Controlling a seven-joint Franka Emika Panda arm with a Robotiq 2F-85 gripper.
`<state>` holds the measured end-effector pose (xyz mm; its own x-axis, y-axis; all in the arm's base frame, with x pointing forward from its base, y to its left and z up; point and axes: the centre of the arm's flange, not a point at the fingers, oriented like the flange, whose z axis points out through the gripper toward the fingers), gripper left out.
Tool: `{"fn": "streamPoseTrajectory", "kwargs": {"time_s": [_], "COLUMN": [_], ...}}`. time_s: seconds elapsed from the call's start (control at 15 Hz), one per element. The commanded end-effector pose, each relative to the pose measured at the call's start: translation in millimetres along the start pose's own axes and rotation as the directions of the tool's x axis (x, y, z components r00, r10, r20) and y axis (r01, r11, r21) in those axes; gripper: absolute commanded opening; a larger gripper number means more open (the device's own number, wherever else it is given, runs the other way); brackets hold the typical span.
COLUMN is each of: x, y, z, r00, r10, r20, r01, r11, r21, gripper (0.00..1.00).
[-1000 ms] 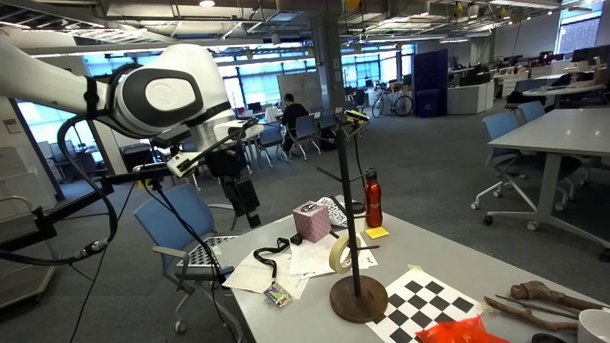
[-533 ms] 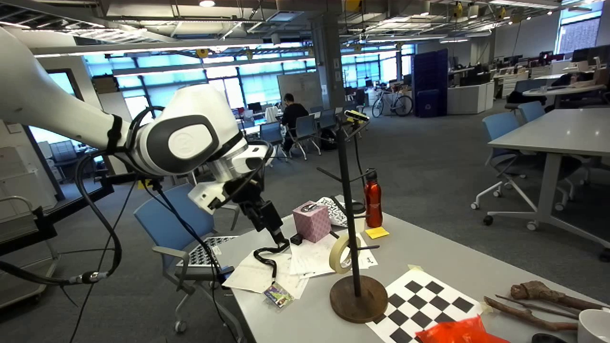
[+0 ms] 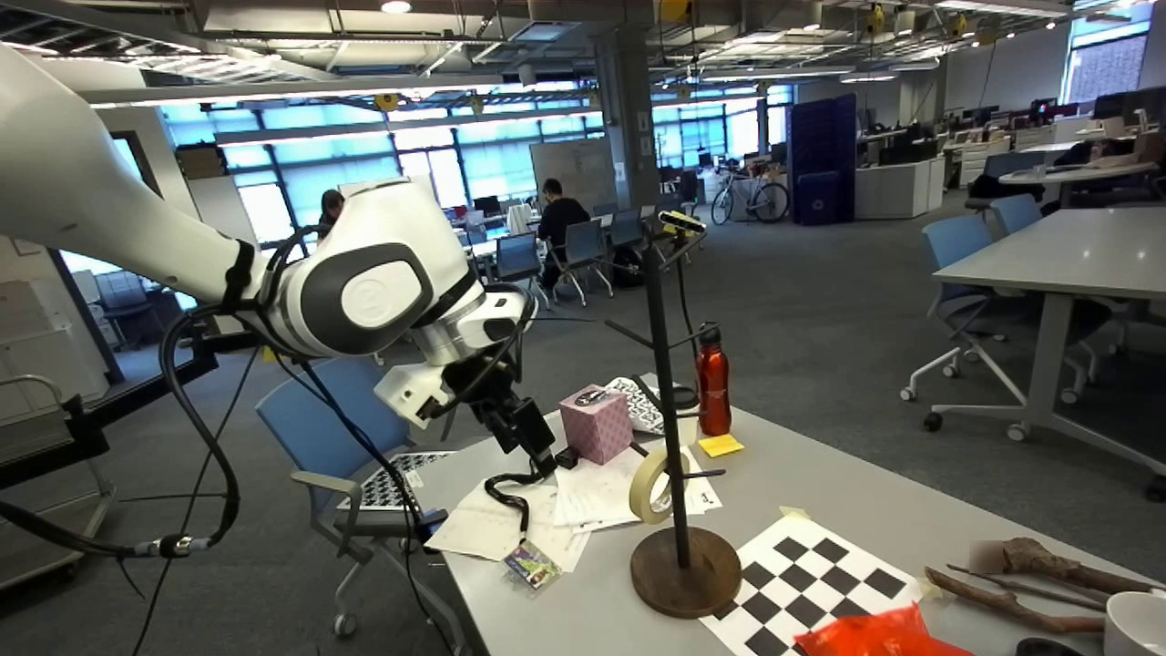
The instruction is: Put the masking tape on the table
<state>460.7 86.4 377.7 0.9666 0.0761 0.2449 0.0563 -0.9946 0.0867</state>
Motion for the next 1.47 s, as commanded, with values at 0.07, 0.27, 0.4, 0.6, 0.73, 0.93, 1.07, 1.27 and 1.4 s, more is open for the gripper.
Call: {"fn": "streamPoseTrajectory", "kwargs": {"time_s": [0.07,0.27,0.4,0.6,0.73,0.93,1.07,1.27,1.4], "x": [1,3,5,9,12,19,23,30,19], "y": [-2,-4,-7,-7,-3,9,17,23,25], "z": [11,32,45,62,73,85,92,96,89], "r00": [1.000,1.000,0.999,0.997,0.996,0.994,0.994,0.993,0.996], "r10": [0.003,-0.009,-0.023,-0.040,-0.043,-0.043,-0.038,-0.018,-0.032], "r20": [-0.001,-0.025,-0.045,-0.068,-0.081,-0.100,-0.107,-0.115,-0.088], "r01": [-0.003,0.010,0.023,0.041,0.042,0.040,0.034,0.013,0.029], "r11": [1.000,1.000,1.000,0.999,0.999,0.999,0.999,0.999,0.999], "r21": [0.000,0.010,0.010,0.004,-0.004,-0.027,-0.038,-0.045,-0.038], "gripper": [1.00,1.00,1.00,1.00,1.00,1.00,1.00,1.00,1.00]}}
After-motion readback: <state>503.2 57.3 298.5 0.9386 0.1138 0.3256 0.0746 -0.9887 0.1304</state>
